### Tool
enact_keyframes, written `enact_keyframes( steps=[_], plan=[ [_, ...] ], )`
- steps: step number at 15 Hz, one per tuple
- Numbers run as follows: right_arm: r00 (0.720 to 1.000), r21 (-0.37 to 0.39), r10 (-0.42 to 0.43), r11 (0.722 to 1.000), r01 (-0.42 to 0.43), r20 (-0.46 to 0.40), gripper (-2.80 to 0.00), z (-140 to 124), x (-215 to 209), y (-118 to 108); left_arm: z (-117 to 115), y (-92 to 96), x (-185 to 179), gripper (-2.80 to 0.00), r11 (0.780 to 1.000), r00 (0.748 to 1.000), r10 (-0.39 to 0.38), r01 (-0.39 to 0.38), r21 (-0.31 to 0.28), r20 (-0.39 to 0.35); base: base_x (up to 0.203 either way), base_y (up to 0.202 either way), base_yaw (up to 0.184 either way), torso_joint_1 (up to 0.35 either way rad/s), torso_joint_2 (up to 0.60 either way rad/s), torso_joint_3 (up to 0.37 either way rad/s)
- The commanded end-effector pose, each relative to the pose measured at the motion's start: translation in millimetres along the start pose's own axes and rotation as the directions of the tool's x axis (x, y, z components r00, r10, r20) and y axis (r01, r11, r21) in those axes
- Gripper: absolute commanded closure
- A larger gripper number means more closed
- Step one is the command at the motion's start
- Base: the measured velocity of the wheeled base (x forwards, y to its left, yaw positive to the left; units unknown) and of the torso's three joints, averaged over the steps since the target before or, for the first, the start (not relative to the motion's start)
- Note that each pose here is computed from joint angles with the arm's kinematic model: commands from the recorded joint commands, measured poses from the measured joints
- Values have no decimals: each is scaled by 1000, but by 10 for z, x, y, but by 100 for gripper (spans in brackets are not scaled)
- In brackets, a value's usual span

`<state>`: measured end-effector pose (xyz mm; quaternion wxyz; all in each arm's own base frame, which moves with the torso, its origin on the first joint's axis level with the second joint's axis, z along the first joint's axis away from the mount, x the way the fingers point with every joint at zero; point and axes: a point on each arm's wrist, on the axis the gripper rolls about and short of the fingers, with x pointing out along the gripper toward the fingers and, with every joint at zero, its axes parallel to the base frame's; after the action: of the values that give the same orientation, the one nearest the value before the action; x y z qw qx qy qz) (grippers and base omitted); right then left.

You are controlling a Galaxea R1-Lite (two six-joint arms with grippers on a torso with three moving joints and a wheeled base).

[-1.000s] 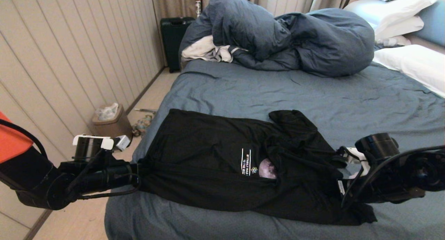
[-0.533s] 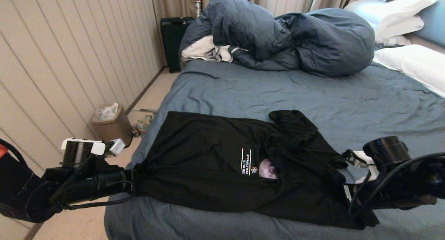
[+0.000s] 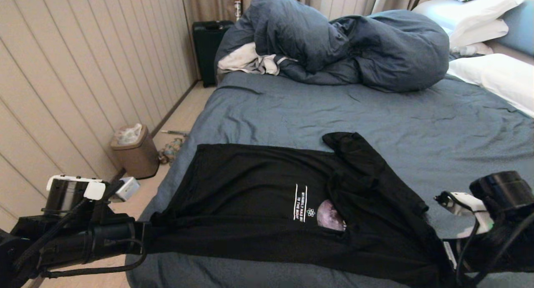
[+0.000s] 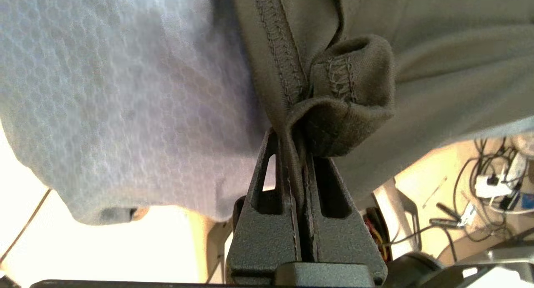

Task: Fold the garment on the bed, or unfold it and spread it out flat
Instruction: Fold the black T-shirt

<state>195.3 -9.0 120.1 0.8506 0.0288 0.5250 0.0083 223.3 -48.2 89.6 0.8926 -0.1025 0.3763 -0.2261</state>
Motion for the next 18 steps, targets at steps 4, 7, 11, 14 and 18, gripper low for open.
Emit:
enact_keyframes(
  steps=[4,7,11,14,18],
  plan=[
    [999,-23,-40,999,40,5,0,-71,-123,-182,-77,-2,-27,0,999,1000,0,1,53,-17,0,0,0,0,0,0],
    [999,-36,-45,998,44,-25,0,-94,-98,-218,-82,7,-16,0,997,1000,2,0,78,-23,0,0,0,0,0,0],
    [998,-37,-40,999,38,-49,0,-39,-5,-230,-103,66,127,0,997,998,3,1,73,-64,0,0,0,0,0,0],
    [998,-33,-39,999,38,-53,0,133,124,-263,59,201,252,0,999,999,25,-23,49,-26,0,0,0,0,0,0],
    [998,-42,-33,999,30,-58,0,240,220,-249,149,345,309,0,998,998,54,-54,22,-6,0,0,0,0,0,0]
  ],
)
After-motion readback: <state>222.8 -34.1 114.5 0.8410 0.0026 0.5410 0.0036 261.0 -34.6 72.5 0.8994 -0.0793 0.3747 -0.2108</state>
